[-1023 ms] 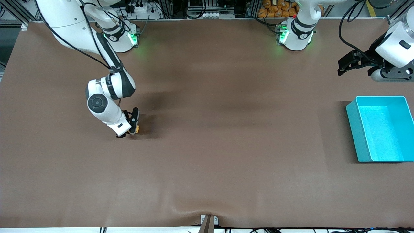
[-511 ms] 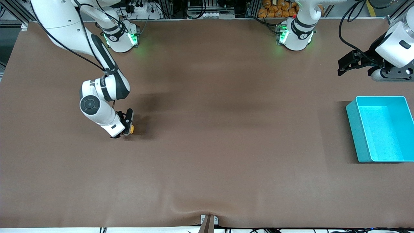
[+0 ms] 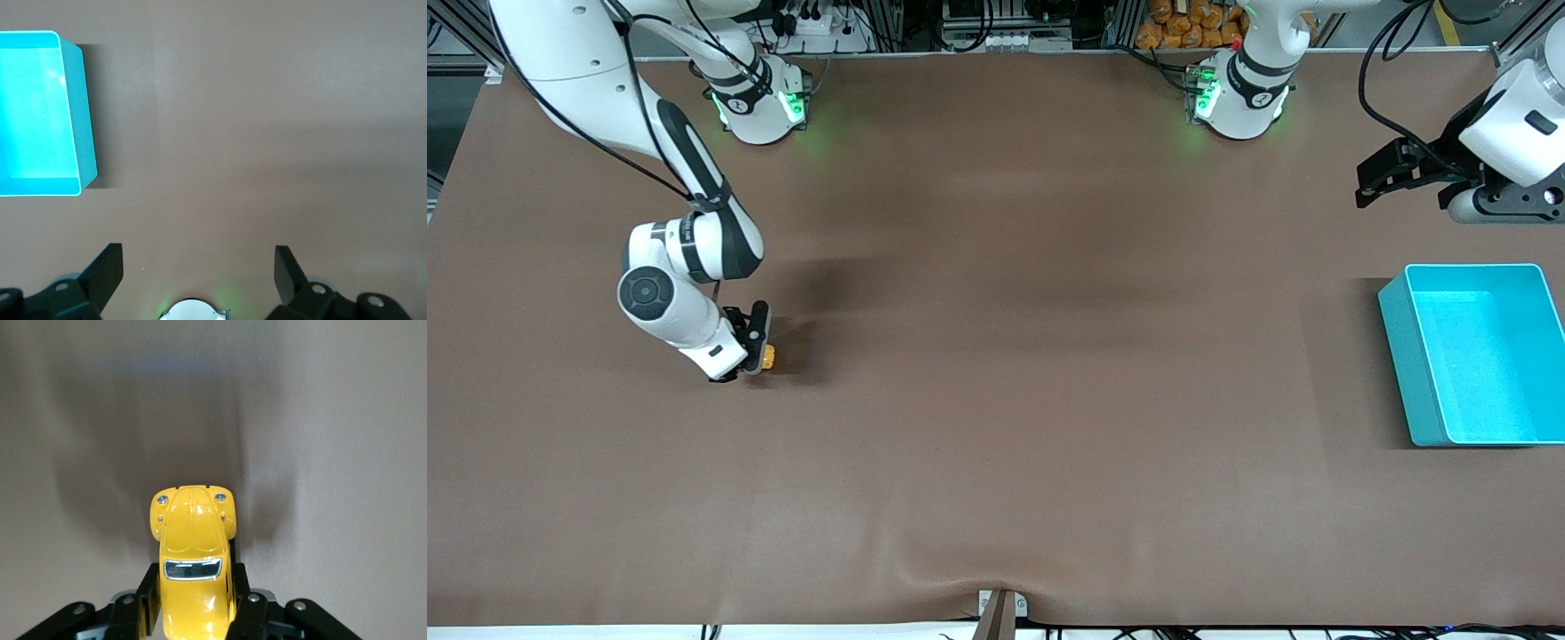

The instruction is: Wind and store yellow beetle car

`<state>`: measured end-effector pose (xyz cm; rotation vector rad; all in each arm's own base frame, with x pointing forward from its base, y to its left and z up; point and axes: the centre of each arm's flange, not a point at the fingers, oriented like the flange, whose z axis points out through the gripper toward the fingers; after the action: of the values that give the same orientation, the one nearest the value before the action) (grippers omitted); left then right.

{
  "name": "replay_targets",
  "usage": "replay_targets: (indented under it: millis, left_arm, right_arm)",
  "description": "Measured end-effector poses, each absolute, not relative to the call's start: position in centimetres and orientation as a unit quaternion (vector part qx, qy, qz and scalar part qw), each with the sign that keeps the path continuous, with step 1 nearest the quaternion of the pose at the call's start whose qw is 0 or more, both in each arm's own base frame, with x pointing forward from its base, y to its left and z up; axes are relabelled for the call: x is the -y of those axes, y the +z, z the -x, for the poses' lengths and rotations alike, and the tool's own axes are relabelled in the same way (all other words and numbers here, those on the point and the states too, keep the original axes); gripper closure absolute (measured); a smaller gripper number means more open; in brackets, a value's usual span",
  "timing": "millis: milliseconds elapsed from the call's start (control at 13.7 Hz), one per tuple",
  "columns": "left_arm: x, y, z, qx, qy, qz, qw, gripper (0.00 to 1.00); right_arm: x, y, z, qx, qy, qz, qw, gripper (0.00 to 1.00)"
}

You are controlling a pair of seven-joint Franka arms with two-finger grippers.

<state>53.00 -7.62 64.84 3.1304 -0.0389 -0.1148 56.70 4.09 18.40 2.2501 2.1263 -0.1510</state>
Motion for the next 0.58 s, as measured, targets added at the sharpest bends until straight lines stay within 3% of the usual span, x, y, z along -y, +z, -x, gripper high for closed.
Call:
replay_targets:
  millis: [585]
  left_arm:
    - [7.6, 64.8, -53.0, 0.012, -0.037, -0.999, 0.004, 0.00]
  right_arm:
    - [0.6, 18.4, -56.8, -0.683, -0.053, -0.728, 0.020, 0.55]
